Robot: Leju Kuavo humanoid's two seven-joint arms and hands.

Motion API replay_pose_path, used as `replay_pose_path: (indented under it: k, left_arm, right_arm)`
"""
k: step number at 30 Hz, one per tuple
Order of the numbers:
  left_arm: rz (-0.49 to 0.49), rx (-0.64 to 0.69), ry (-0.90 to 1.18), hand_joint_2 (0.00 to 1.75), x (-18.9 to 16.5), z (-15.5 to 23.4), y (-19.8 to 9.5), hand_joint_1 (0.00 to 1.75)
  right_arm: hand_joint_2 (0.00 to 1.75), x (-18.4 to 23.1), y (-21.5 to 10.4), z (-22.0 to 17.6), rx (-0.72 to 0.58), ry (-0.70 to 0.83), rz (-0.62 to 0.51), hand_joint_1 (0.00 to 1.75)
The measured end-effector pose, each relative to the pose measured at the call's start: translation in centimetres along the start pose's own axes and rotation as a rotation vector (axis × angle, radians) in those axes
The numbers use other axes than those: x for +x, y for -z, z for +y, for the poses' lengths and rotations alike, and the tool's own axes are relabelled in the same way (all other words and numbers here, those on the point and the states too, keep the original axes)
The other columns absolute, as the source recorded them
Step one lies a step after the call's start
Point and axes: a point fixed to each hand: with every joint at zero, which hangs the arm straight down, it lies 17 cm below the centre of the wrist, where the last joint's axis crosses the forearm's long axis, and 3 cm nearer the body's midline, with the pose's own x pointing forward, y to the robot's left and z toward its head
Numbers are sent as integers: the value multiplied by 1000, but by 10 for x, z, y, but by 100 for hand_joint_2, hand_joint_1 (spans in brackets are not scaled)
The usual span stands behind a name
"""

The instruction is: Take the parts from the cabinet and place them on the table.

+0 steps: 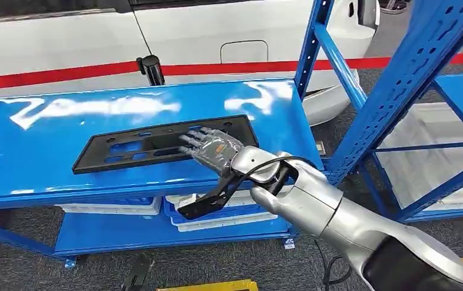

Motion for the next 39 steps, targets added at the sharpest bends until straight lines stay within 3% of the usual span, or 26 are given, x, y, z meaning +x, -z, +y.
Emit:
replay_pose_path:
  k: [39]
  left_arm:
    - [-34,-24,21,0,19,-9,2,0]
  right_arm:
    - [175,-25,41,3,-20,-38,187,0]
